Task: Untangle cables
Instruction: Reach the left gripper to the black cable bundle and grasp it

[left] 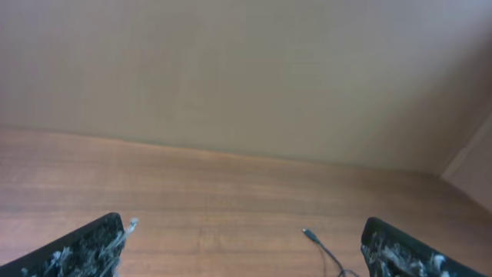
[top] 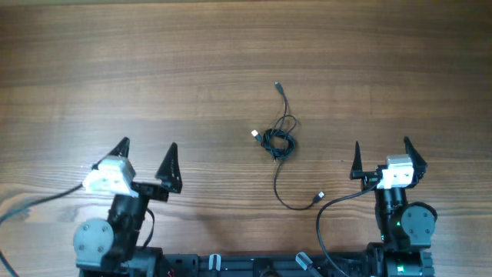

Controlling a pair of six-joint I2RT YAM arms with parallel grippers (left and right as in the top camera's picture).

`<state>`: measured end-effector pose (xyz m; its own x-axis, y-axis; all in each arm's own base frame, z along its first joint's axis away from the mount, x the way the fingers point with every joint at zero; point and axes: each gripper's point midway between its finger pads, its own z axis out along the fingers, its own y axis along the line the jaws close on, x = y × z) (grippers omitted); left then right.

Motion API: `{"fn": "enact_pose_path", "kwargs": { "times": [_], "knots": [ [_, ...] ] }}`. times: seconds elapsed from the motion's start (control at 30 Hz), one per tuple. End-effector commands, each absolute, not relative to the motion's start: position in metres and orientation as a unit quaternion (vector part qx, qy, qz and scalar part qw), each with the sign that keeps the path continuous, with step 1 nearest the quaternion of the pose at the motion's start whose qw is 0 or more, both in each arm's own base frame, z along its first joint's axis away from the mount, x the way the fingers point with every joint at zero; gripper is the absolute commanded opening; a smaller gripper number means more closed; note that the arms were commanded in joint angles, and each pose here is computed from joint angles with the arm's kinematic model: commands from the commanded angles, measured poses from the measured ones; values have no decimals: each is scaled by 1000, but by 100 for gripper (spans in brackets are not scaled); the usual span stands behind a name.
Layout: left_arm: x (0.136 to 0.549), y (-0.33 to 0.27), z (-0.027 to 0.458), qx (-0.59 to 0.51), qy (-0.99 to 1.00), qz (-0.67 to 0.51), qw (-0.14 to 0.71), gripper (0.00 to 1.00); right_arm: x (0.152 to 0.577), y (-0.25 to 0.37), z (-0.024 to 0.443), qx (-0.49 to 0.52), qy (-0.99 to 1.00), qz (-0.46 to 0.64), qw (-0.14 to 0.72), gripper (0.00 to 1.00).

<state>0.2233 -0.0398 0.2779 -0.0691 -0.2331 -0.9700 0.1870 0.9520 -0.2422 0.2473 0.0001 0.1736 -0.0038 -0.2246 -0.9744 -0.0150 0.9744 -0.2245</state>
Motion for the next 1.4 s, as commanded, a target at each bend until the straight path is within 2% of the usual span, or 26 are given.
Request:
{"fn": "enact_pose_path", "kwargs": {
  "times": [0.0, 0.2, 0.37, 0.57, 0.83, 1.0, 1.13, 1.17, 1.2, 1.27, 1.3, 1.33, 1.37],
  "knots": [
    [245, -52, 302, -7, 739, -178, 650, 100, 247, -3, 176, -82, 701, -84, 703, 100],
    [296, -80, 296, 10, 829, -194, 524, 100, 247, -3, 176, -83, 701, -84, 703, 100],
    [329, -145, 261, 75, 886, -211, 407, 100, 247, -3, 176, -82, 701, -84, 703, 100],
    [339, -219, 195, 181, 905, -207, 324, 100, 247, -3, 176, -82, 701, -84, 703, 100],
    [345, -272, 121, 223, 914, -207, 268, 100, 247, -3, 176, -82, 701, -84, 703, 100],
    [342, -288, 62, 234, 927, -193, 219, 66, 247, -3, 176, -82, 701, -84, 703, 100],
    [342, -264, 17, 158, 963, -123, 179, 60, 247, -3, 176, -83, 701, -84, 703, 100],
    [342, -258, 14, 134, 969, -112, 175, 56, 247, -3, 176, -83, 701, -84, 703, 100],
    [341, -255, 12, 107, 974, -106, 170, 40, 247, -3, 176, -82, 701, -84, 703, 100],
    [340, -252, 11, 88, 977, -103, 167, 26, 247, -3, 176, -82, 701, -84, 703, 100],
    [343, -245, 10, 70, 979, -88, 171, 12, 247, -3, 176, -82, 701, -84, 703, 100],
    [348, -232, 11, 34, 981, -58, 182, 4, 247, -3, 176, -82, 701, -84, 703, 100],
    [350, -222, 13, 11, 981, -38, 189, 4, 247, -3, 176, -82, 701, -84, 703, 100]
  ]
}}
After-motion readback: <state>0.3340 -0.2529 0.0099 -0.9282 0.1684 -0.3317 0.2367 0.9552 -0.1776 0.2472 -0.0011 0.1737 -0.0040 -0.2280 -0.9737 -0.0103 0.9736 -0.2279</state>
